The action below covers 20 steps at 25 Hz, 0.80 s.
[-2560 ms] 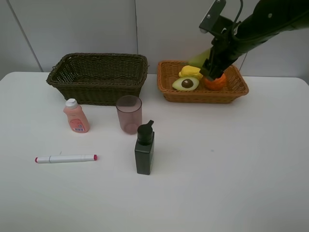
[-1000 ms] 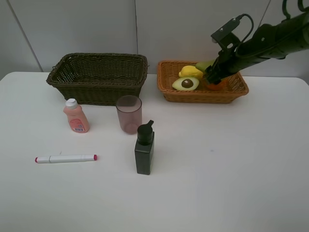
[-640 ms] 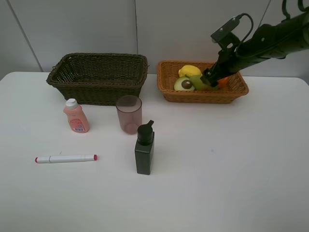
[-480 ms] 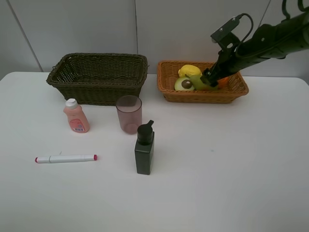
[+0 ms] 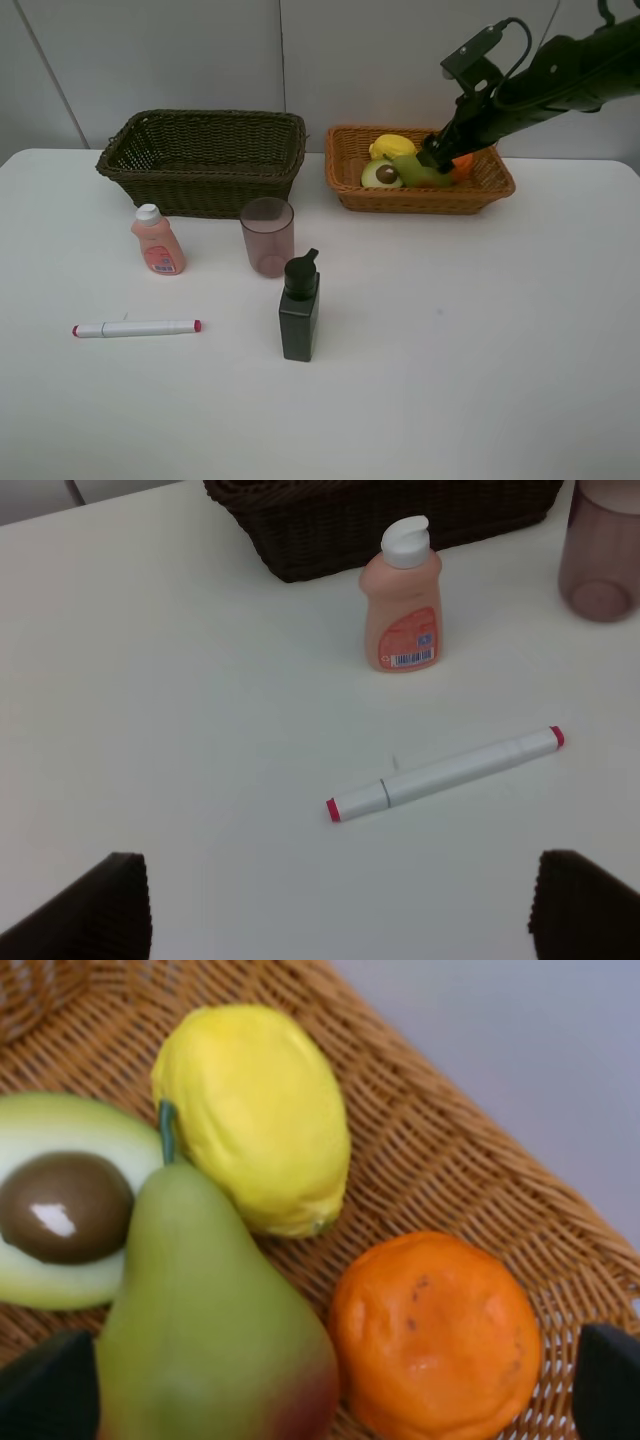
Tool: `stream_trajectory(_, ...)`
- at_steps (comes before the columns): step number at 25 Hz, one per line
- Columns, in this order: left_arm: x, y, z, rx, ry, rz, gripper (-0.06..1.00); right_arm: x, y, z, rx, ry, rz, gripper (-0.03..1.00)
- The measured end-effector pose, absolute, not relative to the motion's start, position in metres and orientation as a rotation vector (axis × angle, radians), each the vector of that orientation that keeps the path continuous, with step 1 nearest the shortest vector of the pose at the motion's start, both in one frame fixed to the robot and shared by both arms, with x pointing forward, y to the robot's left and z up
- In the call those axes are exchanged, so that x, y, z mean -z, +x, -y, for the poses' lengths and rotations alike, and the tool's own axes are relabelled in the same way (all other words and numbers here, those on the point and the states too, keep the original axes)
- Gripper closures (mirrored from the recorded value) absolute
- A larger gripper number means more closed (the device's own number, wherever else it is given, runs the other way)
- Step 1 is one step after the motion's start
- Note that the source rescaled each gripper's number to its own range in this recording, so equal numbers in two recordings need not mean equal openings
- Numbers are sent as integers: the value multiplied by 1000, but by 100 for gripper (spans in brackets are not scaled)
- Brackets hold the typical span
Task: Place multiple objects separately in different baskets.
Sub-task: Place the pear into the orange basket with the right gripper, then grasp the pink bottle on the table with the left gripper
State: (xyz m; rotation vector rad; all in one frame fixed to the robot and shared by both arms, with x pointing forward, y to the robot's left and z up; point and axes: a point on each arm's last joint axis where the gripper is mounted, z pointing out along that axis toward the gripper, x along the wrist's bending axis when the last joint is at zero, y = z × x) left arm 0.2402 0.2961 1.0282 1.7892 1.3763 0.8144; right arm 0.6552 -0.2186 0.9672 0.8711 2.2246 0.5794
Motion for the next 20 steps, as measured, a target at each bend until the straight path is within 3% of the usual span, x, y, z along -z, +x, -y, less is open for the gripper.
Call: stream_trajectory(20,-1028,240,-296,-814,1789,-1376,-6,-1072,575,217,-737,1039,-2421,-3)
